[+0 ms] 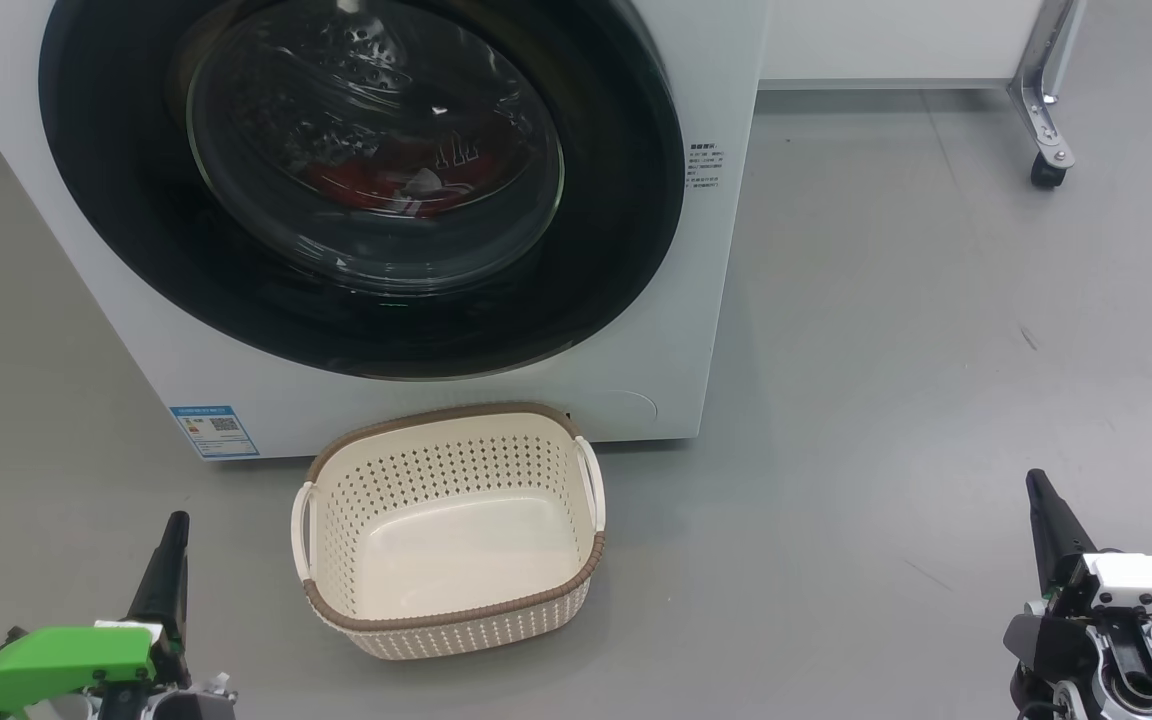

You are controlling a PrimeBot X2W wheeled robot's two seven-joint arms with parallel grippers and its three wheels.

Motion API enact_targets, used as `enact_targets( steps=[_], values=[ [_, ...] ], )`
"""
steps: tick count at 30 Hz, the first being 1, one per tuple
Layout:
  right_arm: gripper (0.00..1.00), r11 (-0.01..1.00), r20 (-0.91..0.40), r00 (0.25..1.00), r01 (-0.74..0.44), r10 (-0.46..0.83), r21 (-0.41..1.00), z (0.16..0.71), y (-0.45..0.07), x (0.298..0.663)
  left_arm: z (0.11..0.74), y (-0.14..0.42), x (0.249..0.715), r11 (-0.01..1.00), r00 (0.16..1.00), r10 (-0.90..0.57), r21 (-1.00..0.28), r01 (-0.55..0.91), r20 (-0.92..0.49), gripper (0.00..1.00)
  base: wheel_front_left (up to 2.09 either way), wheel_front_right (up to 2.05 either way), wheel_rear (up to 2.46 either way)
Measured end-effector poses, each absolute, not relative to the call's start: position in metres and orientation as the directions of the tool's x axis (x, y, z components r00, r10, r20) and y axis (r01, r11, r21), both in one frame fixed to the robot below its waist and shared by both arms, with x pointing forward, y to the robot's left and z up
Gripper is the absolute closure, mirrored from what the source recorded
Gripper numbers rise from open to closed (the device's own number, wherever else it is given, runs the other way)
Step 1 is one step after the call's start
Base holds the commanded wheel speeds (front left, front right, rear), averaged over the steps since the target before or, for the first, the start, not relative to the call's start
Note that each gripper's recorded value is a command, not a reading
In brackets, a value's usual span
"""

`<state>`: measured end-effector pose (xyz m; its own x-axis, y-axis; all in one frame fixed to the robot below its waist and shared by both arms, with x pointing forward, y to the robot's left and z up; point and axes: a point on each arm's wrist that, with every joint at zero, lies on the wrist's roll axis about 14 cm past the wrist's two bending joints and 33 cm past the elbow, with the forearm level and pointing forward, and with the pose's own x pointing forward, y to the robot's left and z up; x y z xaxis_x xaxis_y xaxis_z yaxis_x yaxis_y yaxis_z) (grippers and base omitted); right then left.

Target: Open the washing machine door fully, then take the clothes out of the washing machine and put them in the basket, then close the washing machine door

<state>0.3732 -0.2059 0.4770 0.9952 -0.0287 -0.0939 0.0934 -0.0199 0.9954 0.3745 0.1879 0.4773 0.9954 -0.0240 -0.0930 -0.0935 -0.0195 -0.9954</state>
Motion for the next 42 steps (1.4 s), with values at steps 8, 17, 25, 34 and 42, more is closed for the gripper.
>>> enact_targets(
  steps=[8,17,25,34,42],
  values=[
    [1.0,-0.02,-0.094,0.995,0.093,-0.029,0.995,0.477,-0.206,0.373,0.477,0.188,0.374,-0.019,0.995,-0.024,-0.995,-0.093,-0.093,1.0,0.0,0.0,0.0],
    [0.0,-0.045,-0.181,0.983,0.18,-0.031,0.983,0.448,-0.2,0.357,0.451,0.181,0.36,-0.043,0.984,-0.029,-0.984,-0.175,-0.174,0.0,0.0,0.0,0.0],
    [0.0,-0.022,-0.18,0.983,0.179,-0.045,0.984,0.449,-0.201,0.358,0.456,0.181,0.362,-0.039,0.987,-0.017,-0.987,-0.158,-0.158,0.0,0.0,0.0,0.0],
    [0.0,0.045,-0.171,0.984,0.173,-0.05,0.984,0.452,-0.199,0.36,0.465,0.179,0.365,0.001,0.992,-0.013,-0.992,-0.129,-0.129,0.0,0.0,0.0,0.0],
    [0.0,0.164,-0.158,0.987,0.162,-0.039,0.973,0.457,-0.197,0.364,0.477,0.182,0.371,0.126,0.995,-0.005,-0.988,-0.093,-0.095,0.0,0.0,0.0,0.0]
  ],
)
